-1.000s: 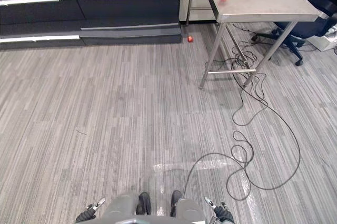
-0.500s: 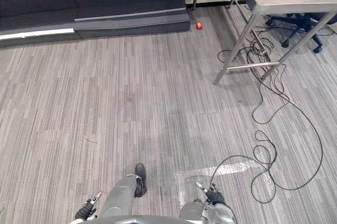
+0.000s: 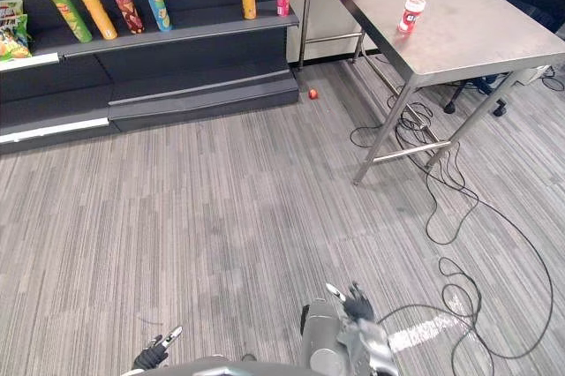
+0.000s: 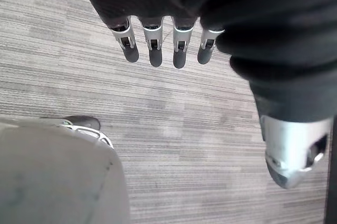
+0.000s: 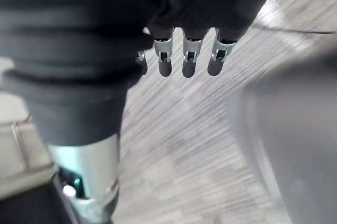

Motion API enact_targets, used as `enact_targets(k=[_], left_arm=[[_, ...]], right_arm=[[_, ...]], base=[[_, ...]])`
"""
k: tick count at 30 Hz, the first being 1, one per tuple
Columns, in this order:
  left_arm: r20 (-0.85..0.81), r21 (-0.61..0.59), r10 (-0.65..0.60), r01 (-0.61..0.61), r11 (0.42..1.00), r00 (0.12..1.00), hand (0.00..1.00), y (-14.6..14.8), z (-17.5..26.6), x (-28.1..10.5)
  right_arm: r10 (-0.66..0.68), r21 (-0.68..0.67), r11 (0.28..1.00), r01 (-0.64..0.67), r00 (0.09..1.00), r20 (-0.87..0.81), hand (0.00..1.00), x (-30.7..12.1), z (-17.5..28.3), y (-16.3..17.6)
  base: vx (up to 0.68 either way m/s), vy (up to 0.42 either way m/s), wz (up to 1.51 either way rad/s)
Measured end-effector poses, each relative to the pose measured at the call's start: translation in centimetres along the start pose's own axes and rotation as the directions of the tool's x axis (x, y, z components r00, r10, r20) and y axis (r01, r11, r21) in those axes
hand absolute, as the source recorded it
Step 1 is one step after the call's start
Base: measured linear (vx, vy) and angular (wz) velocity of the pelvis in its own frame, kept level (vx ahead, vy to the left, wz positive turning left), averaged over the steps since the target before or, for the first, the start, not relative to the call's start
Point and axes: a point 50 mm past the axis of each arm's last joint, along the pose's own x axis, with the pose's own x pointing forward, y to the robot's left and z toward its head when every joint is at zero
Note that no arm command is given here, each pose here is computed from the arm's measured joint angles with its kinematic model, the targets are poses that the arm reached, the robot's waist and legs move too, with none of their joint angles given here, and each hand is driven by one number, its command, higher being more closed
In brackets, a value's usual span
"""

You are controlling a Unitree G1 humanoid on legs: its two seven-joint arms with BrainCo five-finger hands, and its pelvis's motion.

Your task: Put the gum and the chips on the shelf.

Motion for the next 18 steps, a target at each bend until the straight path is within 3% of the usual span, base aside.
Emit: enact_targets(k=[3,6,8,10,18], left_arm=[[-0.015,-0.024,0.004,-0.004,1.000,1.000,0.00,0.3,-0.3,-0.1],[-0.036,-0.097,0.015,-0.018,0.995,0.999,0.00,-0.1,-1.1,-0.2],[-0.042,-0.137,0.009,-0.014,0.990,0.999,0.00,-0.9,-1.4,-0.3],[-0.046,-0.172,-0.001,-0.007,0.985,0.999,0.00,-1.0,-1.5,-0.3],[0.028,-0.296,0.009,0.000,0.955,1.000,0.00,-1.4,0.3,0.1]], right_arm=[[-0.077,0.207,0.974,0.097,0.992,-0.105,0.00,-0.8,-2.1,-2.6],[-0.144,0.170,0.973,0.156,0.986,-0.084,0.00,-1.9,-3.1,-5.0],[-0.237,0.266,0.927,0.264,0.963,-0.127,0.00,-2.6,-4.3,-6.5],[-0.203,0.269,0.929,0.256,0.957,-0.207,0.00,-2.7,-5.1,-5.9],[-0.179,0.242,0.945,0.219,0.968,-0.176,0.00,-2.7,-5.0,-5.3]], base=[[0.46,-0.203,0.49],[0.54,-0.230,0.30],[0.59,-0.312,0.15],[0.53,-0.276,0.24],[0.39,-0.136,0.06]])
